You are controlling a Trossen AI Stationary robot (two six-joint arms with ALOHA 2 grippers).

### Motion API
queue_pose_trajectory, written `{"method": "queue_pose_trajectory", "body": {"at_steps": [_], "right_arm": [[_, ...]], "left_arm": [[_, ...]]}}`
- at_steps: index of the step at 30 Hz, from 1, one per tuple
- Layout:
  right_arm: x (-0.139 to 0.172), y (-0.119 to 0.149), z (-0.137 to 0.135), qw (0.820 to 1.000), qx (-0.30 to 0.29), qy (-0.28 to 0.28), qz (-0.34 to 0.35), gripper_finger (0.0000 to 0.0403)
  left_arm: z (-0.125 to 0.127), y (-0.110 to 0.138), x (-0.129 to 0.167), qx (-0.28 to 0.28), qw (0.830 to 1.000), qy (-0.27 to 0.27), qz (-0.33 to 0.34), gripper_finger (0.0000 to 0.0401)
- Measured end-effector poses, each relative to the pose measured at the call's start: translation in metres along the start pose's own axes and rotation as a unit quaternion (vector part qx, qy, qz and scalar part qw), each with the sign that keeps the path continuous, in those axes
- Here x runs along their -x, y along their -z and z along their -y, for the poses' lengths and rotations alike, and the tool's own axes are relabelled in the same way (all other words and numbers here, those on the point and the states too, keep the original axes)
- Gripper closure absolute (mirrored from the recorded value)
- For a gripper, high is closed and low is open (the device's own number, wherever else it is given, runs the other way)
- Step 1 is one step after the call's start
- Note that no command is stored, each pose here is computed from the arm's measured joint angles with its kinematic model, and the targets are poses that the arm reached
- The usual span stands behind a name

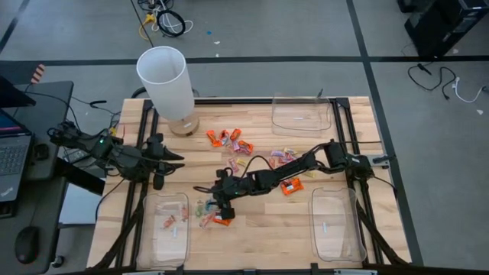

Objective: Sort candy
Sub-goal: Put the blue gummy into the bottom left transparent bin

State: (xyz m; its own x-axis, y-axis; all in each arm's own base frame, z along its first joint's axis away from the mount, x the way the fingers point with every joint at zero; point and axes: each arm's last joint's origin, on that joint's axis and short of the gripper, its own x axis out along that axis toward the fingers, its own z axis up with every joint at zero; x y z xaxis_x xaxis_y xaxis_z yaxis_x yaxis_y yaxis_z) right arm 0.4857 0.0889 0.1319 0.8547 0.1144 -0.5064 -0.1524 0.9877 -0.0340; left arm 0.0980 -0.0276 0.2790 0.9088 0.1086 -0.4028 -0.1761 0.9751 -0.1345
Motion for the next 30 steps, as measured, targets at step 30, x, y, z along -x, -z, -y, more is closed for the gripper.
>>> {"method": "queue_pose_trajectory", "body": {"at_steps": [30], "right_arm": [[-0.019, 0.036, -0.001, 1.000, 0.023, 0.002, -0.016, 0.0214]], "left_arm": [[0.000, 0.000, -0.001, -0.002, 1.000, -0.001, -0.001, 0.0286]]}}
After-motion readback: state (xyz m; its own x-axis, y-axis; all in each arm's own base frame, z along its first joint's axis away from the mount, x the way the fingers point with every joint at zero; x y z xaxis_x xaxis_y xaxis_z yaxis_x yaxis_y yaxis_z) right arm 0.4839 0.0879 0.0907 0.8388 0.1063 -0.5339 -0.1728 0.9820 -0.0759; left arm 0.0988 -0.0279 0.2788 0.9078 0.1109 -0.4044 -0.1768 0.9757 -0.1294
